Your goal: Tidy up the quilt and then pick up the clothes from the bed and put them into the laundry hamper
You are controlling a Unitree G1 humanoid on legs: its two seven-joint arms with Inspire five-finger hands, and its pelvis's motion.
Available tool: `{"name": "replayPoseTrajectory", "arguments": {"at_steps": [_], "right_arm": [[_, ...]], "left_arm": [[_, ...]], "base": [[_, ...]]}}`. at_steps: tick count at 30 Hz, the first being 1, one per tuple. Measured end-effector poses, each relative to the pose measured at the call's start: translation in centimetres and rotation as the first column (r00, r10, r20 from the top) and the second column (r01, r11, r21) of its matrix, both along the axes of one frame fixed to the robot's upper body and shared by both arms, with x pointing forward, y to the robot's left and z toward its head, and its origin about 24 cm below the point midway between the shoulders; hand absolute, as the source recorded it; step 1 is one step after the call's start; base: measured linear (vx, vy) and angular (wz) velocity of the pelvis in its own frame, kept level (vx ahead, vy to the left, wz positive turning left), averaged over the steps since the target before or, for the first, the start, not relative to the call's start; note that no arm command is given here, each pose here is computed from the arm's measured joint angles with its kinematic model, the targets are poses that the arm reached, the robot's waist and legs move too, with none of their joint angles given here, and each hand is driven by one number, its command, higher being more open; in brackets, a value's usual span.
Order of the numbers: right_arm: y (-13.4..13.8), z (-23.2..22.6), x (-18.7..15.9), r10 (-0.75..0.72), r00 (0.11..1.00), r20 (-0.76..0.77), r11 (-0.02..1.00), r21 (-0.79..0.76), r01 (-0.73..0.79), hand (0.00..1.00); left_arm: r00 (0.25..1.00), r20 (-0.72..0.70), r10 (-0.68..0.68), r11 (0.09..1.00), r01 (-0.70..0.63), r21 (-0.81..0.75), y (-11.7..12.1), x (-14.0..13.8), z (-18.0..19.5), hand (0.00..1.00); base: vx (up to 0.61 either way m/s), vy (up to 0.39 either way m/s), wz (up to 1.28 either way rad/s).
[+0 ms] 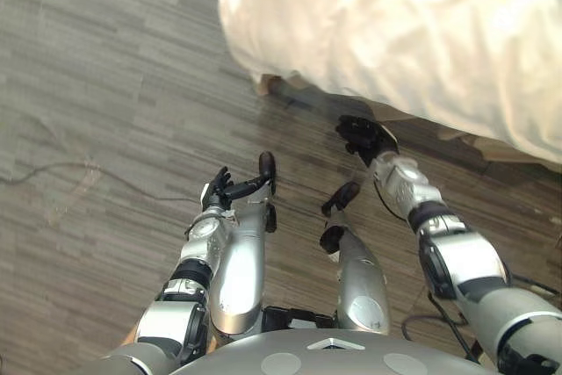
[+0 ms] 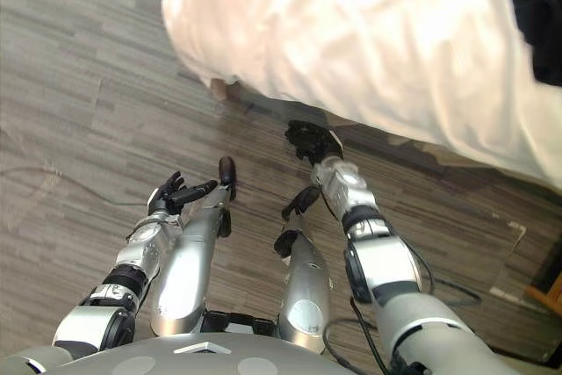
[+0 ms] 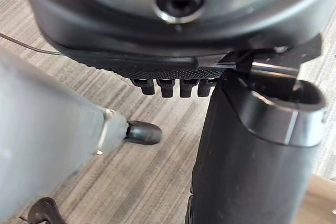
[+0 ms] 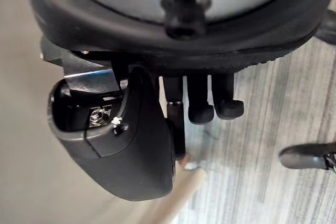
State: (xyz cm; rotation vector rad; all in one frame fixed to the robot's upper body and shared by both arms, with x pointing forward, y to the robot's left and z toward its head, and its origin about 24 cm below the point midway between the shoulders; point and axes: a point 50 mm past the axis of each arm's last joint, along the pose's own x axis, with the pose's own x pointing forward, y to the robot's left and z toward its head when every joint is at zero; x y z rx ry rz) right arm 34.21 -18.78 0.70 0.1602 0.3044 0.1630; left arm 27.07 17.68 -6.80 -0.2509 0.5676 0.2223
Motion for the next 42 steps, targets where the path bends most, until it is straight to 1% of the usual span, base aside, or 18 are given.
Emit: {"name": "replayPoseTrajectory", "arguments": {"at_steps": [3,5,6,7,8,11,13,15,17,18,20,22,25,28,31,36,39,42], "right_arm": [[3.9,0.3,-2.4,0.268,0.952,0.144,0.963,-0.02,-0.269,0.0],[9.7,3.0,-4.8,0.524,0.794,0.308,0.843,-0.053,-0.535,0.0],[11.3,3.8,-5.5,0.577,0.739,0.347,0.801,-0.064,-0.595,0.0],[14.2,5.7,-6.9,0.655,0.625,0.425,0.714,-0.077,-0.696,0.0],[16.8,7.6,-8.4,0.703,0.505,0.501,0.622,-0.087,-0.778,0.0],[20.7,11.9,-10.5,0.692,0.321,0.646,0.476,-0.074,-0.876,0.0],[21.1,13.3,-10.3,0.661,0.306,0.685,0.46,-0.047,-0.887,0.0],[20.9,14.5,-9.2,0.629,0.349,0.695,0.499,-0.016,-0.866,0.0],[21.0,15.6,-7.9,0.597,0.401,0.695,0.547,0.013,-0.837,0.0],[21.3,17.3,-5.7,0.55,0.471,0.69,0.606,0.058,-0.793,0.0],[21.2,18.8,-3.7,0.491,0.532,0.69,0.66,0.103,-0.744,0.0],[19.5,22.3,0.3,0.335,0.645,0.687,0.773,0.191,-0.605,0.0],[15.4,27.2,4.9,0.101,0.754,0.65,0.882,0.291,-0.369,0.0],[11.1,28.1,6.7,-0.076,0.801,0.593,0.896,0.394,-0.206,0.0],[5.2,26.9,8.0,-0.313,0.832,0.457,0.84,0.542,0.019,0.0],[3.9,27.2,7.5,-0.355,0.797,0.489,0.797,0.604,-0.016,0.0],[2.1,22.1,6.1,-0.309,0.792,0.527,0.825,0.563,-0.053,0.0],[0.2,14.5,2.7,-0.264,0.812,0.52,0.845,0.531,-0.065,0.0]], "left_arm": [[0.999,-0.036,-0.014,0.999,0.016,0.035,0.6,0.1,0.1,1.0],[0.997,-0.069,-0.019,0.998,0.023,0.065,0.9,0.0,0.0,1.0],[0.997,-0.079,-0.019,0.998,0.023,0.061,0.8,0.0,-0.1,1.0],[0.994,-0.103,-0.02,0.998,0.026,0.057,0.9,-0.2,-0.3,1.0],[0.992,-0.125,-0.026,0.997,0.035,0.071,1.1,-0.6,-0.6,1.0],[0.977,-0.212,-0.01,0.994,0.033,0.105,2.6,-2.5,-1.9,1.0],[0.964,-0.266,-0.001,0.993,0.032,0.112,3.1,-3.8,-2.9,1.0],[0.946,-0.324,0.0,0.994,0.035,0.104,3.4,-5.6,-4.1,1.0],[0.936,-0.351,0.0,0.995,0.036,0.095,3.6,-6.5,-4.7,1.0],[0.932,-0.363,0.007,0.995,0.029,0.096,4.0,-6.8,-4.9,1.0],[0.936,-0.351,0.009,0.995,0.026,0.096,4.3,-6.4,-4.6,1.0],[0.956,-0.292,-0.012,0.995,0.04,0.088,4.4,-4.3,-3.3,1.0],[0.983,-0.176,-0.051,0.996,0.063,0.061,4.4,-0.8,-0.8,1.0],[0.99,-0.129,-0.063,0.995,0.073,0.07,4.6,0.5,0.2,1.0],[0.991,-0.1,-0.089,0.995,0.093,0.039,2.7,1.5,0.5,1.0],[0.992,-0.104,-0.078,0.997,0.08,0.015,0.3,0.6,-0.6,1.0],[0.988,-0.138,-0.075,0.997,0.077,0.006,-0.4,-1.2,-1.9,1.0],[0.985,-0.166,-0.037,0.998,0.043,0.034,0.6,-2.5,-2.5,1.0]], "base": [[0.03,0.021,-0.31],[0.05,-0.025,-0.24],[0.06,-0.021,-0.21],[0.06,-0.007,-0.14],[0.06,-0.011,-0.15],[0.06,-0.009,-0.18],[0.05,0.028,-0.06],[0.01,0.051,-0.05],[-0.04,0.057,-0.03],[-0.09,0.062,0.0],[-0.13,0.035,0.14],[-0.17,0.017,0.33],[-0.12,0.007,0.28],[-0.07,0.03,0.15],[-0.02,0.094,0.09],[-0.01,0.129,-0.17],[0.03,0.146,-0.31],[0.08,0.138,-0.32]]}}
